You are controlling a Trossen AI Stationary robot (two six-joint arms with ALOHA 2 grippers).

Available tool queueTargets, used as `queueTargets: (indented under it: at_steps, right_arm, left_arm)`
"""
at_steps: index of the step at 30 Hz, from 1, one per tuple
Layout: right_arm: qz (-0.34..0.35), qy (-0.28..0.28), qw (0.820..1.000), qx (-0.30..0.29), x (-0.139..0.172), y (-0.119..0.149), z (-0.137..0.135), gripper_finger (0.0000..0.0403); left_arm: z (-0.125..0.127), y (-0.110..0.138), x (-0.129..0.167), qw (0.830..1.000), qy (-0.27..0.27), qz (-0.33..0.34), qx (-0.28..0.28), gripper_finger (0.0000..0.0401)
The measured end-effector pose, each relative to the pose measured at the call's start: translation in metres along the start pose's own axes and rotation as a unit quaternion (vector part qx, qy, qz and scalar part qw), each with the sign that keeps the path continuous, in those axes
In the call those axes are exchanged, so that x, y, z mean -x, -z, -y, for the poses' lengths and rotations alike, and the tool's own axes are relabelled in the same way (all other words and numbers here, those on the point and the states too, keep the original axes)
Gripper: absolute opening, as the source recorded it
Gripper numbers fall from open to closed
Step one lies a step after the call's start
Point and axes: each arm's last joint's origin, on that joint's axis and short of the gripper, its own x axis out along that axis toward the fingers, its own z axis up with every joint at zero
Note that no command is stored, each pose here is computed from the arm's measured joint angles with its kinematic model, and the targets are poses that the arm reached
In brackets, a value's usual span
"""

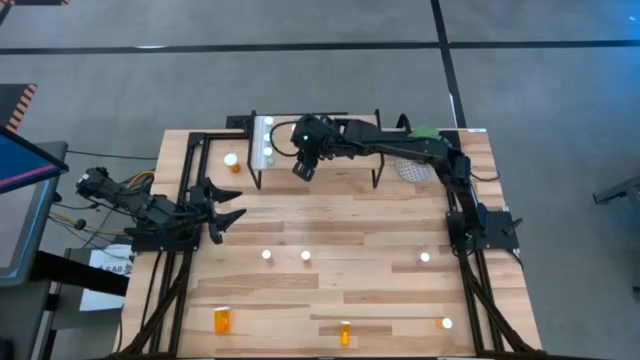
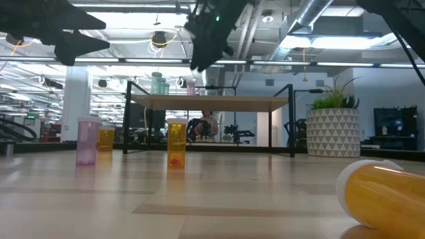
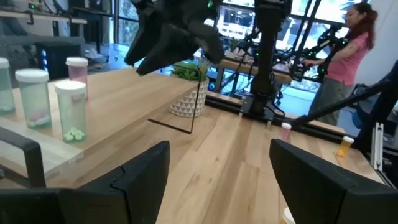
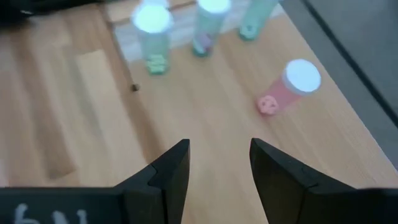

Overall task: Pick and place medicine bottles onto shelf by color
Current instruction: Put the middle pink pill bottle on the shelf

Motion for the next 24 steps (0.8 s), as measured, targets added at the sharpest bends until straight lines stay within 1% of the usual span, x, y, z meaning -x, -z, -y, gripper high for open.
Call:
queueTargets:
  at_steps: [2, 3, 7, 9, 13, 16, 18, 20, 22, 24]
  right_arm:
    - [0.01, 0.003, 1.0, -0.001, -0.004, 0.004, -0.002, 0.0189]
    - [0.029, 0.001, 1.0, -0.005, -0.003, 0.003, -0.003, 0.0188]
    - [0.09, -0.005, 0.996, -0.019, 0.012, 0.006, -0.002, 0.0188]
    - [0.112, -0.005, 0.993, -0.028, 0.017, 0.015, -0.001, 0.0188]
    - [0.181, -0.013, 0.981, -0.061, 0.023, 0.034, 0.003, 0.0188]
    - [0.216, -0.016, 0.973, -0.077, 0.019, 0.049, 0.006, 0.0188]
    - [0.212, -0.015, 0.974, -0.075, 0.013, 0.059, 0.005, 0.0188]
    - [0.213, -0.013, 0.974, -0.078, 0.009, 0.062, 0.006, 0.0188]
    - [0.211, -0.011, 0.974, -0.082, 0.007, 0.063, 0.009, 0.0188]
    - [0.214, -0.011, 0.973, -0.082, -0.002, 0.063, 0.007, 0.0188]
  left_arm:
    - [0.0, 0.001, 0.0, 1.0, 0.002, -0.007, 0.003, 0.0265]
    - [0.0, 0.002, 0.0, 1.0, 0.004, -0.01, 0.004, 0.0265]
    - [-0.001, 0.005, 0.0, 1.0, 0.003, -0.022, 0.003, 0.0265]
    - [-0.001, 0.006, 0.0, 1.0, 0.001, -0.027, 0.002, 0.0265]
    - [-0.002, 0.007, 0.0, 1.0, -0.001, -0.031, 0.006, 0.0265]
    - [-0.002, 0.007, 0.0, 0.999, -0.001, -0.031, 0.006, 0.0265]
    - [-0.002, 0.007, 0.0, 1.0, -0.001, -0.031, 0.006, 0.0265]
    - [-0.002, 0.007, 0.0, 0.999, -0.001, -0.031, 0.008, 0.0265]
    - [-0.001, 0.007, 0.0, 1.0, -0.001, -0.029, 0.009, 0.0265]
    - [-0.002, 0.007, 0.0, 1.0, -0.003, -0.029, 0.009, 0.0265]
